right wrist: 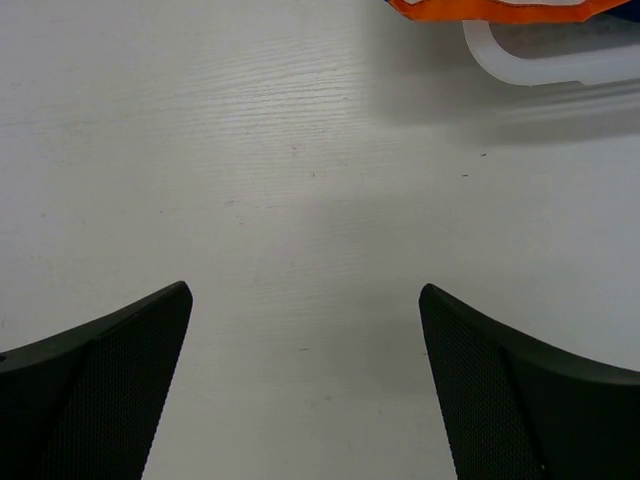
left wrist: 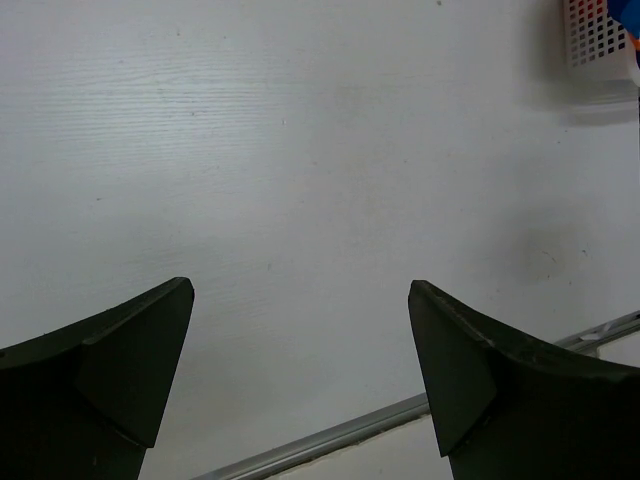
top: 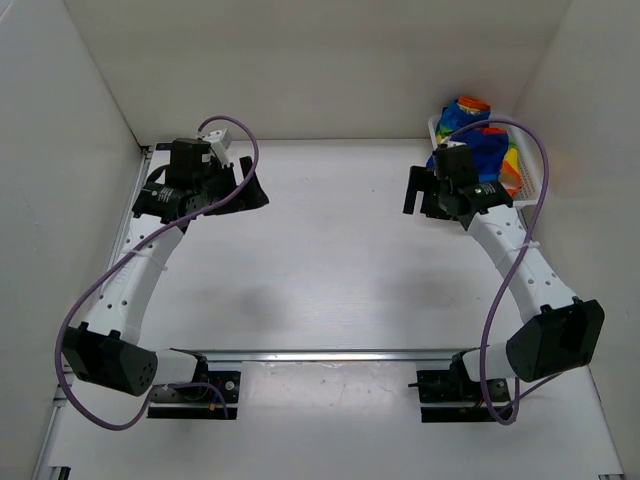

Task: Fold and stack the shorts
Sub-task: Grab the shorts from the pile

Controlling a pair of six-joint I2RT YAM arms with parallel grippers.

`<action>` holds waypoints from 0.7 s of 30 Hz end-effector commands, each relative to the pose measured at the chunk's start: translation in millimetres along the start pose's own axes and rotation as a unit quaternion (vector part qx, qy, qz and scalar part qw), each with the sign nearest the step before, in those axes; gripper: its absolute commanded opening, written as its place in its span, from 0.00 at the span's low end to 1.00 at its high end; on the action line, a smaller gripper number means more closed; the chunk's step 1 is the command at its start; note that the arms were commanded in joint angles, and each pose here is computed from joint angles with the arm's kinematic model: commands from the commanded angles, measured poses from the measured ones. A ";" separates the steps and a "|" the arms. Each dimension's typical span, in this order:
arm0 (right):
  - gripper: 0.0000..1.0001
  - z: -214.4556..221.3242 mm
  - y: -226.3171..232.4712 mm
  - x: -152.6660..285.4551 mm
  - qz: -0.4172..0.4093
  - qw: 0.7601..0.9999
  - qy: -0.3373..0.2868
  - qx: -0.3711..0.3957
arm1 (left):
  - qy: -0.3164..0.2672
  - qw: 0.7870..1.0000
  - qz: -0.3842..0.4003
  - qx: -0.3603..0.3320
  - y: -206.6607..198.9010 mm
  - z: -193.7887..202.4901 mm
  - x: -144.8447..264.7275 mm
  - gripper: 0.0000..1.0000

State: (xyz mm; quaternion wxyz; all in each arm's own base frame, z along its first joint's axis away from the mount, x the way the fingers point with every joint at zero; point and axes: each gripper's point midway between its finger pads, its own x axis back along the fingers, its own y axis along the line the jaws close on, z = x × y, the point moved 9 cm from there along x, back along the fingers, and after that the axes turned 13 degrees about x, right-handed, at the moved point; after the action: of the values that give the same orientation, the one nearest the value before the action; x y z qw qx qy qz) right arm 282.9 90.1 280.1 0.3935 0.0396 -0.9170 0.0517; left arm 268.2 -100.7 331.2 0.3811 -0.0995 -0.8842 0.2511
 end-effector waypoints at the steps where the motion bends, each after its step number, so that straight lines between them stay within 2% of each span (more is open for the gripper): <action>1: 0.99 -0.6 -5.5 4.3 0.023 1.000 -0.005 0.001 | -0.004 1.000 0.017 0.000 -3.8 -0.5 4.9 1.00; 7: 0.99 -15.0 -27.5 -2.7 0.065 0.996 -0.011 -0.052 | -0.009 1.000 0.027 0.002 -6.6 -0.2 11.8 1.00; 11: 0.99 -34.1 -52.9 -30.9 0.083 0.992 0.007 -0.097 | -0.001 1.000 0.021 0.000 -4.6 1.3 9.1 1.00; 14: 0.99 -64.1 -81.7 -40.2 0.089 0.987 -0.007 -0.136 | 0.004 1.000 0.019 0.001 -3.8 2.7 9.4 1.00; 15: 0.99 -64.6 -95.9 -59.8 0.098 0.984 0.017 -0.148 | 0.004 1.000 0.019 0.001 -3.8 2.7 9.4 1.00; 16: 0.99 -84.8 -103.1 -58.3 0.097 0.983 -0.008 -0.155 | 0.008 1.000 0.016 0.002 -2.9 2.9 5.9 1.00; 17: 0.99 -84.5 -112.8 -81.0 0.096 0.982 0.013 -0.163 | 0.012 1.000 0.013 0.003 -2.0 3.1 2.4 1.00; 21: 0.99 -111.2 -137.8 -123.6 0.085 0.977 0.004 -0.193 | 0.018 1.000 -0.005 0.006 1.5 1.0 -9.0 1.00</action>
State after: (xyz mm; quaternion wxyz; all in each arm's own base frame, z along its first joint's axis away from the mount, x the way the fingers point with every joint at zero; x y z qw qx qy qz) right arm 438.4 -20.8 276.5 0.3976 -0.1312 -0.9059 -0.0640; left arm 268.8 -102.7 328.2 0.3914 -0.1020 -0.8778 0.2567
